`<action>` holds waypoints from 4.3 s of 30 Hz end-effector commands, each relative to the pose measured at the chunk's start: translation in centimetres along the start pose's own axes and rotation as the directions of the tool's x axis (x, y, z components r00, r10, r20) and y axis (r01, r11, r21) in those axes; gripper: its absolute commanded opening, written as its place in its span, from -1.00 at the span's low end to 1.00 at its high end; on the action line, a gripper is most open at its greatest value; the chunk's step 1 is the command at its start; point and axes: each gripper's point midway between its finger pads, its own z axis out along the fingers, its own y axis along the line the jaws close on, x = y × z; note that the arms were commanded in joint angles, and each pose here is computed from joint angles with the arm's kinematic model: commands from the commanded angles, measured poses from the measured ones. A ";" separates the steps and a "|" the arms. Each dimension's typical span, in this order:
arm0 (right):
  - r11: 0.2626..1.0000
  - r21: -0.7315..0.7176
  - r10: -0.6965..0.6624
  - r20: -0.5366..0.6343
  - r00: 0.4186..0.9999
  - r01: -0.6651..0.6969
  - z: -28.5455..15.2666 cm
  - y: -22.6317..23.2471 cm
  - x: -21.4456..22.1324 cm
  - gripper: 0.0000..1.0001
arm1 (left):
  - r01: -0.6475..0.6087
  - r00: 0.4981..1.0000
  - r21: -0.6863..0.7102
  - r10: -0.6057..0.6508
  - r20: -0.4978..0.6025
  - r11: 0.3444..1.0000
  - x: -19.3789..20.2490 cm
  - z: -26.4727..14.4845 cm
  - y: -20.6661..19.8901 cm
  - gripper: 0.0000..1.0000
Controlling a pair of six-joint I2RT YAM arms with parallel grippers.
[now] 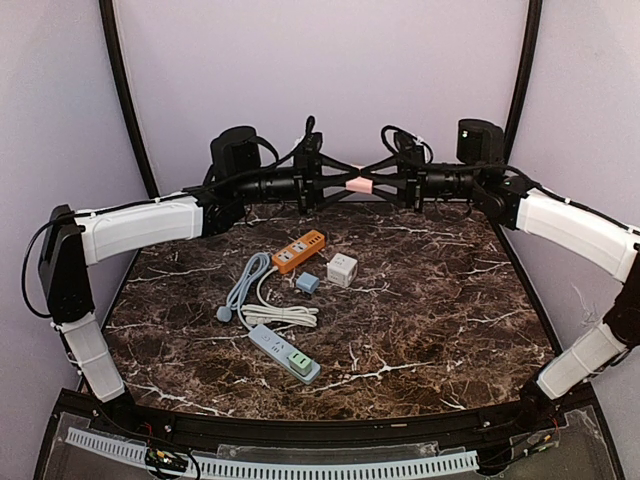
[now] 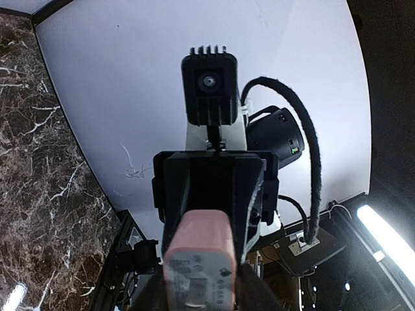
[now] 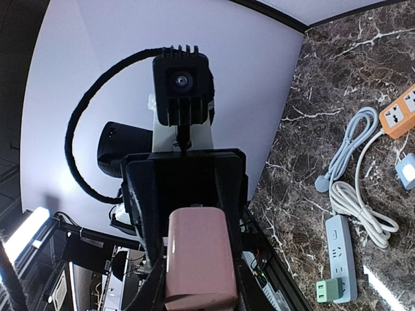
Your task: Insert the plug
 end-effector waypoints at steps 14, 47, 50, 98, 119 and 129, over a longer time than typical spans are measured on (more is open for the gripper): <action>0.984 0.081 -0.149 -0.096 0.984 0.157 -0.6 0.5 1.6 -1.00 | -0.063 0.995 -0.202 0.077 0.061 0.977 3.2 -5.1 1.5 0.97; 0.838 0.511 -0.015 -0.327 0.945 0.190 3.9 -9.7 6.1 -1.00 | -0.262 0.945 -0.933 0.260 -0.198 0.244 10.3 -26.8 10.1 0.97; 0.807 0.557 0.006 -0.340 0.940 0.196 4.1 -10.1 6.4 -1.00 | -0.291 0.938 -0.933 0.256 -0.234 0.210 10.7 -27.5 10.7 0.98; 0.600 0.379 -0.210 -0.775 0.596 0.704 17.0 -15.3 19.6 -1.00 | -0.321 0.874 -0.942 0.413 -0.256 0.095 12.9 -32.5 12.9 0.98; 0.522 0.369 -0.111 -0.864 0.490 0.769 16.0 -20.3 21.1 -1.00 | -0.323 0.856 -0.943 0.450 -0.254 0.081 12.6 -33.0 12.4 0.97; 0.506 0.363 -0.090 -0.880 0.467 0.782 16.0 -22.2 21.5 -1.00 | -0.320 0.854 -0.944 0.455 -0.250 0.082 12.5 -33.0 12.3 0.97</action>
